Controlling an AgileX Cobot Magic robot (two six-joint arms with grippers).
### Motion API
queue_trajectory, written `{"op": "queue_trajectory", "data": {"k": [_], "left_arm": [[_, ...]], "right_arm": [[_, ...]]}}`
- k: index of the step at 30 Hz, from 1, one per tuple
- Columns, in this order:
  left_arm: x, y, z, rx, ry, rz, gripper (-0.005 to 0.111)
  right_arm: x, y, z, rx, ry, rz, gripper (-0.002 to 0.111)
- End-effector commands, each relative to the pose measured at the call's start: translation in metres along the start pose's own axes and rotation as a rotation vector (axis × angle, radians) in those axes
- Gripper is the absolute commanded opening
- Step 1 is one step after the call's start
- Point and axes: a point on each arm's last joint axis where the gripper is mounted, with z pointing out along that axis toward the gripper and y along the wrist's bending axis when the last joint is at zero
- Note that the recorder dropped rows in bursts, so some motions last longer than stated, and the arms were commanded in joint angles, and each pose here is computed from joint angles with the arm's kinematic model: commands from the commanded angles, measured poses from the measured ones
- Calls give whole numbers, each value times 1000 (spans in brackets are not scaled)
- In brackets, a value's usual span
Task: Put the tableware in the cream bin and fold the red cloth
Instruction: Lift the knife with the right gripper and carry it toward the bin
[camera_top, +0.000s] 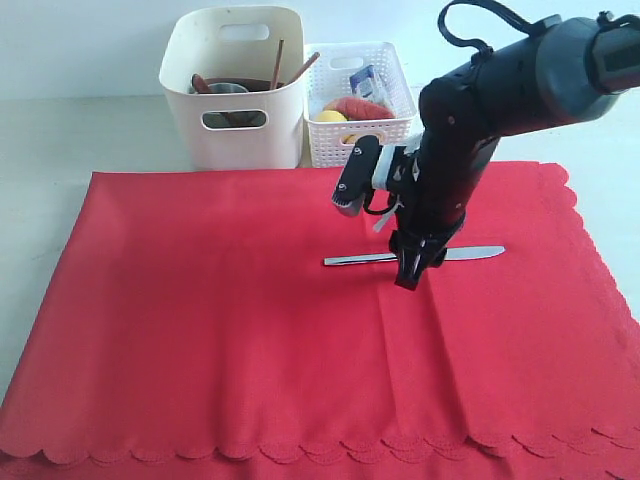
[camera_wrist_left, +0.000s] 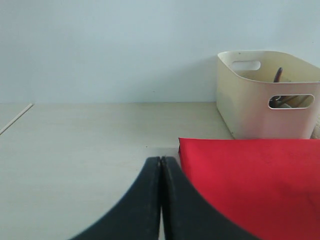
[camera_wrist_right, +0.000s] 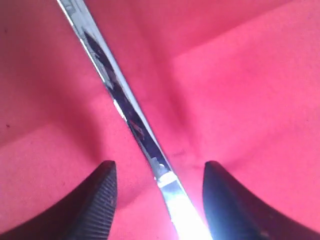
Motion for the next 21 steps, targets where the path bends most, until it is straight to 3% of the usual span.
{"op": "queue_trajectory", "data": {"k": [1,8,16,21], "left_arm": [[0,0,0,-2,-8,-7,2],[0,0,0,-2,-8,-7,2],[0,0,0,-2,-8,-7,2],[0,0,0,-2,-8,-7,2]], "right_arm": [[-8,-5,6,-24,5,-25,51],[-6,-3,23,-121,126,-136,48],[-1,1,23,-181,160,-277,2],[-2,0,16,-177,156,-273,0]]}}
